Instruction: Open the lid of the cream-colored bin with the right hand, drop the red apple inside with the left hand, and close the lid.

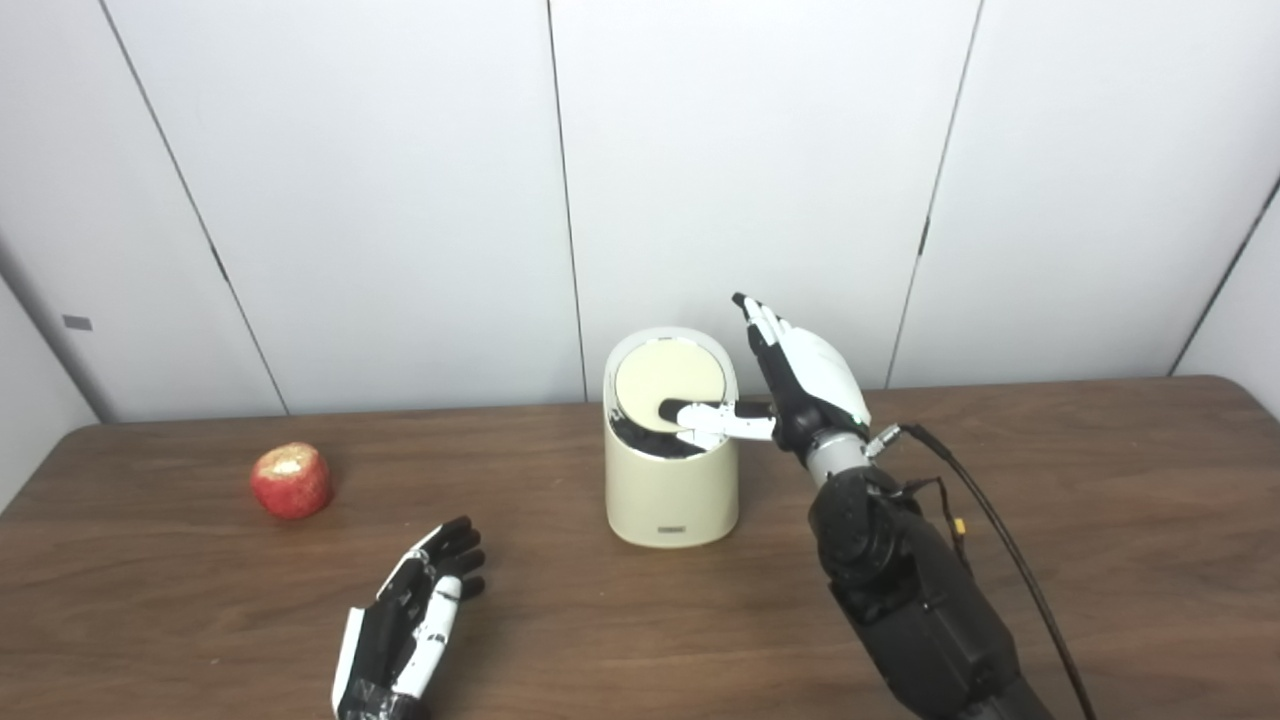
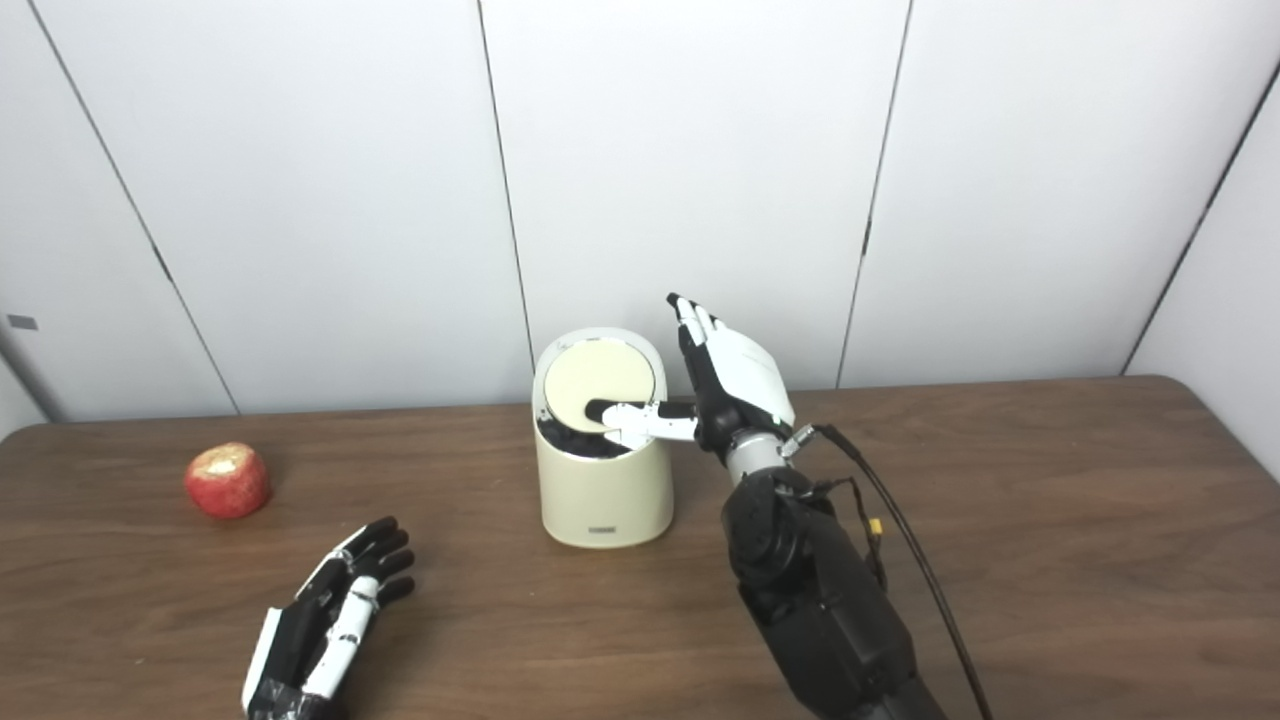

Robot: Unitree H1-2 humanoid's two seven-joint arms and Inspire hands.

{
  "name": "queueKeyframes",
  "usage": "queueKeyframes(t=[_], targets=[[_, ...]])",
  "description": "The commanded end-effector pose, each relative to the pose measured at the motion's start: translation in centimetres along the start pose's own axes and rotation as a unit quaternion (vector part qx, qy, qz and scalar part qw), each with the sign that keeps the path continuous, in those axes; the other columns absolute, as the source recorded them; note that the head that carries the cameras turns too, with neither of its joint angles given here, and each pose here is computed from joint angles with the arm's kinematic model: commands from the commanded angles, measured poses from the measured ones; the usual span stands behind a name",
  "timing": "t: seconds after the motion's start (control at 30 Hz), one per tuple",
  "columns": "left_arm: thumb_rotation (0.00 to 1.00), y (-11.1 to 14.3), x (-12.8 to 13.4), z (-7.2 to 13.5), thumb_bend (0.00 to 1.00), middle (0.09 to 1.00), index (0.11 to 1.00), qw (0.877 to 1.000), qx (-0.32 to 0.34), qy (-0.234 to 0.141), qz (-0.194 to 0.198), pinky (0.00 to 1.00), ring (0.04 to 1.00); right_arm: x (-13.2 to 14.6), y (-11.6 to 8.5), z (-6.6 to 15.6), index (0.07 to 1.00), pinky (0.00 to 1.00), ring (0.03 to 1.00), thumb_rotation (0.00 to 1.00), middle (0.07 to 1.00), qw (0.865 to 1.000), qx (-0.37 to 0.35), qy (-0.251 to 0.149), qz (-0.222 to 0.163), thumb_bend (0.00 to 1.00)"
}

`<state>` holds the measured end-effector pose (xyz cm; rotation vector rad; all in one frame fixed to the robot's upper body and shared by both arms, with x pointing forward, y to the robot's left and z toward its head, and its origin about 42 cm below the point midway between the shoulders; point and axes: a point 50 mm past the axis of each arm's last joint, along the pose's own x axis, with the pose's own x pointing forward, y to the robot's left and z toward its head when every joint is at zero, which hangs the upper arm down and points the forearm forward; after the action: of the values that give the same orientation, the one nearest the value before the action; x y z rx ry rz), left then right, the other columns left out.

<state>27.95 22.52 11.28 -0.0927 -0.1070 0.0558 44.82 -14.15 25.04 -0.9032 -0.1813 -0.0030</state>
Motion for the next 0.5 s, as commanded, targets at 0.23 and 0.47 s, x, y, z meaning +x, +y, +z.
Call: queueKeyframes(t=[0.23, 0.47], targets=[[0.48, -0.12, -0.41, -0.21, 0.21, 0.824, 0.822, 1.000, -0.008, 0.000, -0.003, 0.79, 0.816, 0.84, -2.15, 2.17, 1.000, 0.94, 1.000, 0.37, 1.000, 0.999, 0.002, -0.031, -0.028, 0.87], [0.48, -0.15, -0.47, -0.05, 0.21, 0.821, 0.823, 1.000, -0.004, 0.000, -0.002, 0.78, 0.809, 0.77, -2.04, 2.34, 0.996, 0.93, 0.999, 0.24, 1.000, 0.999, -0.006, -0.034, -0.028, 0.85]])
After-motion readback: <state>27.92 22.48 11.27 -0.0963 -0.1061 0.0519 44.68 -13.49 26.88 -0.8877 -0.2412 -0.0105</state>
